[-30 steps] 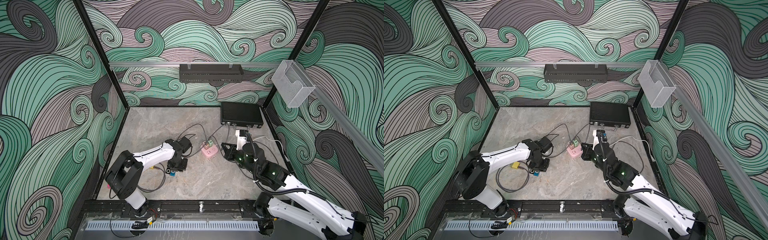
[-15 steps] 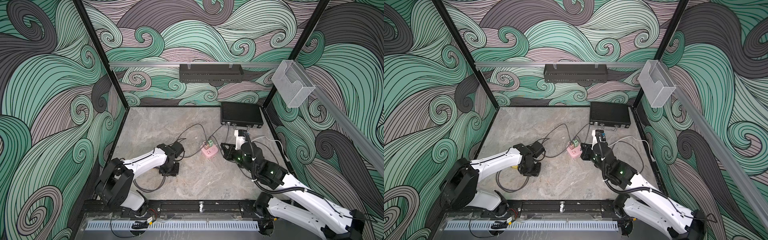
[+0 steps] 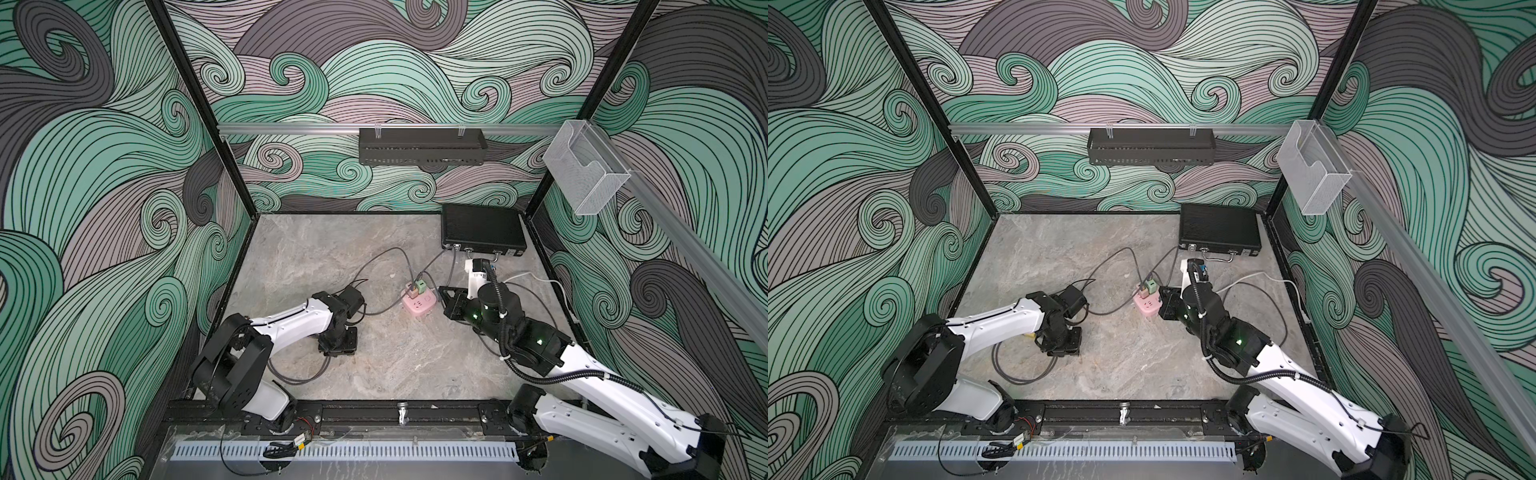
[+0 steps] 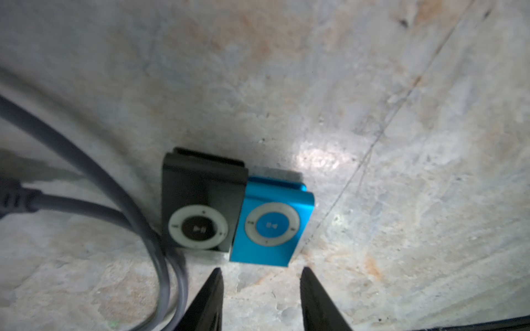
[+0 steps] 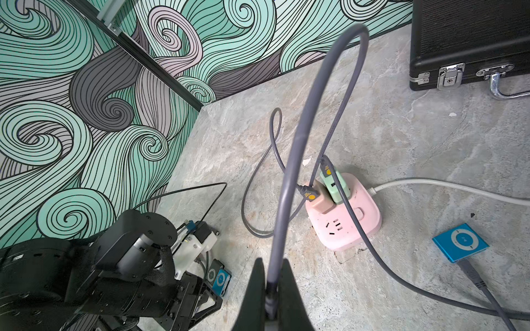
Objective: Charge mp3
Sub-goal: Adjust the mp3 player at the center of the board.
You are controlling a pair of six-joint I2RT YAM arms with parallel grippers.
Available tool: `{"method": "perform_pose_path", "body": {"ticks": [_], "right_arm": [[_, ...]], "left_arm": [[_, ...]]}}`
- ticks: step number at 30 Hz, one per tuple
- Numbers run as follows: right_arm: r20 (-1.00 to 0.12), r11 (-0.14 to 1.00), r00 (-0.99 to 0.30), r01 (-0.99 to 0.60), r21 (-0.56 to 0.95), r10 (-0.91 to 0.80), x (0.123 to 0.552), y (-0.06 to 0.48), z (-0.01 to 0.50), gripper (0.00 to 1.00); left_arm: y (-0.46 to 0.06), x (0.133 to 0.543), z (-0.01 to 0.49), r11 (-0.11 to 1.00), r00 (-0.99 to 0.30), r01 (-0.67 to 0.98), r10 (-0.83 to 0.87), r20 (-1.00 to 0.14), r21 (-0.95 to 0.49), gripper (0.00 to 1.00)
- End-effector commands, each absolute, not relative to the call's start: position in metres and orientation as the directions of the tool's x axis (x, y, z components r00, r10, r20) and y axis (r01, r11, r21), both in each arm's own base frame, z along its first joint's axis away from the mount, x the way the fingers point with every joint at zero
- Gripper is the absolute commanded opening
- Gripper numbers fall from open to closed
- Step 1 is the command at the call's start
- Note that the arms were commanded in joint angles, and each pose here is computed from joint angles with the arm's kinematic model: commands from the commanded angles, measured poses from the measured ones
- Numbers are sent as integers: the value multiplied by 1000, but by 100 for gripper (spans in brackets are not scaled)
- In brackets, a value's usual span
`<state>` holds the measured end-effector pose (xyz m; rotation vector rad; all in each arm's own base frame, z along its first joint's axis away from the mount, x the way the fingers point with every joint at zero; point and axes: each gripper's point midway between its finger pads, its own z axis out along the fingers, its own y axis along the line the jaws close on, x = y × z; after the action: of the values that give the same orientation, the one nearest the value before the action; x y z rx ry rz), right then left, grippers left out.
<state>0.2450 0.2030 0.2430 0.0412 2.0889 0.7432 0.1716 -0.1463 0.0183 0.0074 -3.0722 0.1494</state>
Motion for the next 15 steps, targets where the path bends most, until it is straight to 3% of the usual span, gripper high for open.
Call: {"method": "perform_pose_path", "body": {"ticks": [1, 15], "right_arm": [[-758, 812, -565, -243, 531, 327, 246, 198, 262, 0], [-768, 829, -545, -217, 516, 336, 243, 183, 260, 0]], "left_arm": [[-154, 186, 18, 993, -999, 13, 19, 49, -120, 45], [-176, 218, 14, 990, -997, 61, 68, 45, -125, 46]]}}
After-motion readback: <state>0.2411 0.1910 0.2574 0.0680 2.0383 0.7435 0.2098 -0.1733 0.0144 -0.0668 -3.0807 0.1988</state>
